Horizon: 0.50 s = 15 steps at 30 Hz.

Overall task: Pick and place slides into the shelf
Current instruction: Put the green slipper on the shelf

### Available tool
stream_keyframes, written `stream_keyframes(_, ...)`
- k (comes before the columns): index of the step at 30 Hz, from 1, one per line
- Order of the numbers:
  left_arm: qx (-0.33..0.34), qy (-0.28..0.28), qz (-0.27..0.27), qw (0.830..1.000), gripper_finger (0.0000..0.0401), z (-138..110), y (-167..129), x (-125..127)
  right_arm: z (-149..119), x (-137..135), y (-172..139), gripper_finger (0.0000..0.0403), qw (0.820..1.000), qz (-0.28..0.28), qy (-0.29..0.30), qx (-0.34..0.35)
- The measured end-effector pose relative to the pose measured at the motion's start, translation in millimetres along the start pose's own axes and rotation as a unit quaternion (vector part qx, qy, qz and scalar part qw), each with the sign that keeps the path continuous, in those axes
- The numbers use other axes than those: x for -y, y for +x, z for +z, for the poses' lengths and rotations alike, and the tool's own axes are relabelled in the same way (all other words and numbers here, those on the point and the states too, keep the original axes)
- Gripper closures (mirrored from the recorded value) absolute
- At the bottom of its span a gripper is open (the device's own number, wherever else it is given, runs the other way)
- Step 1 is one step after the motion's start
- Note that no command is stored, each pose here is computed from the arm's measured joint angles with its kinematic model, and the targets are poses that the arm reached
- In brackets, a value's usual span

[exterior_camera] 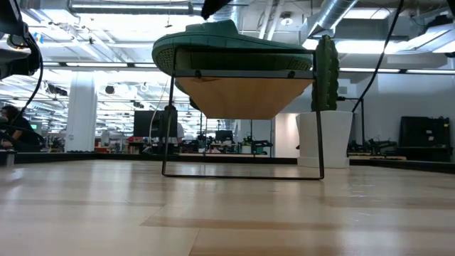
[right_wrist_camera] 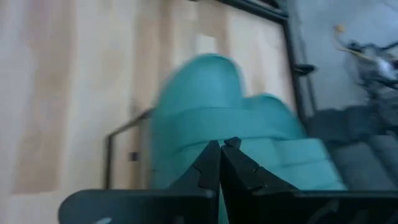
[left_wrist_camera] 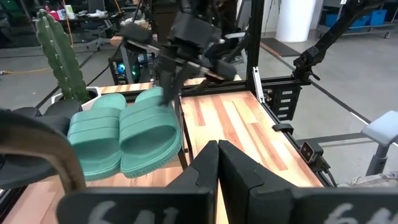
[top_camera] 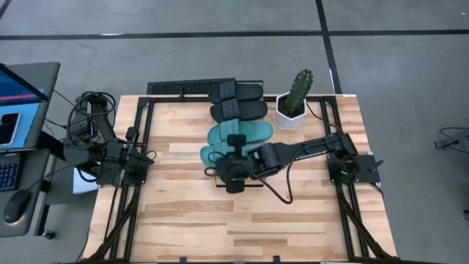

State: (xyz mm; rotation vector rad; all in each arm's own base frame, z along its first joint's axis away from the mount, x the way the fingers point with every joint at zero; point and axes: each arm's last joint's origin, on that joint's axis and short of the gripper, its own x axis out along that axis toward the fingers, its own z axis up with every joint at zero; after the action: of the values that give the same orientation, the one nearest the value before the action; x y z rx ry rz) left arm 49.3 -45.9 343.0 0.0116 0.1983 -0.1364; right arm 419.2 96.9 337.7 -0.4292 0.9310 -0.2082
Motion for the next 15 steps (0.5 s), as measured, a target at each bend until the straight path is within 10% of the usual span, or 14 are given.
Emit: stream_keyframes(15,-0.001,-0.002,-0.001,1.0,0.0401,0,0,0,-8,6,35,0.0403,0.998,0.019,0.0,-0.056)
